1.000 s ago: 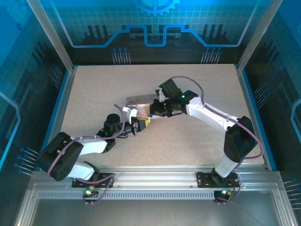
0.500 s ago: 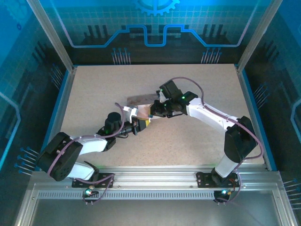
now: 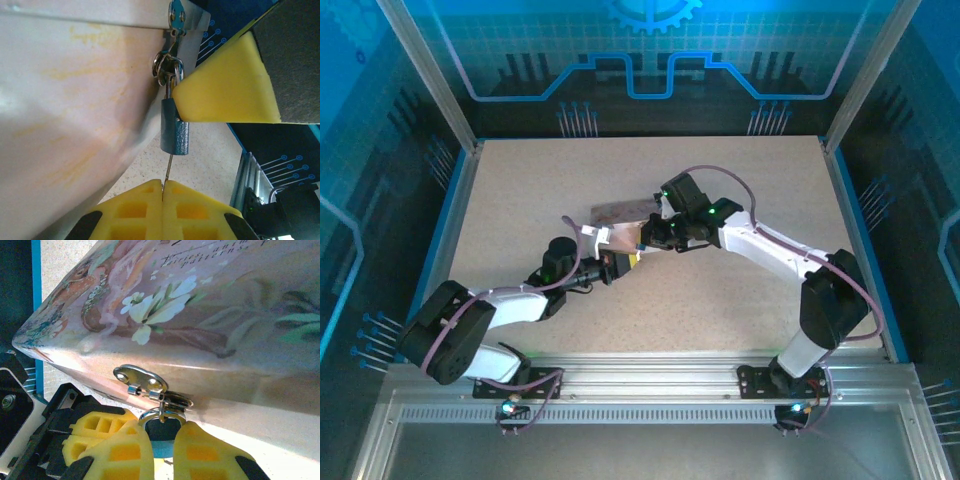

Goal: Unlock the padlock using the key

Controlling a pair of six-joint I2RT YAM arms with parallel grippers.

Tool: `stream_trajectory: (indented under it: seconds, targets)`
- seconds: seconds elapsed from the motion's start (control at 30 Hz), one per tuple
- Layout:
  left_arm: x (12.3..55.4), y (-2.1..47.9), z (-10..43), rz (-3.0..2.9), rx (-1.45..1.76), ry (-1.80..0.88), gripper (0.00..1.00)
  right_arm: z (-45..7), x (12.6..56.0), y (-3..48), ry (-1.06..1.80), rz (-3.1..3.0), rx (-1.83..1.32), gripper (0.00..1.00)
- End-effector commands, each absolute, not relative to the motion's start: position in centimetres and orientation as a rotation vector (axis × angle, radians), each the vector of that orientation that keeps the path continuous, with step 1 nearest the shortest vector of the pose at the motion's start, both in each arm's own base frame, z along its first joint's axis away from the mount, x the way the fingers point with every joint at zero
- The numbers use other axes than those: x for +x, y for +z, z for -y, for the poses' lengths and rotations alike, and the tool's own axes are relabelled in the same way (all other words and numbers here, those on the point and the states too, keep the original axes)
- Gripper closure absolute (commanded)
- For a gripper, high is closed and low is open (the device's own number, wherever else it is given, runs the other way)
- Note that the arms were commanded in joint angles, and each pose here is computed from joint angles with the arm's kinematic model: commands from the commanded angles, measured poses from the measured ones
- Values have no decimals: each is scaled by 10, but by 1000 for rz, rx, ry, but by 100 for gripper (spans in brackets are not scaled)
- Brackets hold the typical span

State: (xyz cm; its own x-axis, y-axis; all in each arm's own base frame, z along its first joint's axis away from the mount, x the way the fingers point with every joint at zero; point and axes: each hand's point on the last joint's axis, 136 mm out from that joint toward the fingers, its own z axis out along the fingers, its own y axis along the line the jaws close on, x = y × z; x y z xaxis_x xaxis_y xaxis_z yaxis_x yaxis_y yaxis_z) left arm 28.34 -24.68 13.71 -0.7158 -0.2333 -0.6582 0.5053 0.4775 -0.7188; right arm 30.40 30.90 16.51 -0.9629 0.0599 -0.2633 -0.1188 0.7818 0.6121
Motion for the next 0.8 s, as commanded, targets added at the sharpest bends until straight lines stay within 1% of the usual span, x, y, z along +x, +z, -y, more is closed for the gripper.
stream_trajectory:
  seconds: [0.0, 0.77]
  targets:
    - [298, 153, 243, -1957, 172, -1297, 100, -317, 294, 190, 1062, -2654, -90, 100]
    - [297, 143, 243, -1980, 148, -1314, 100, -315, 296, 190, 1059, -2639, -71, 100]
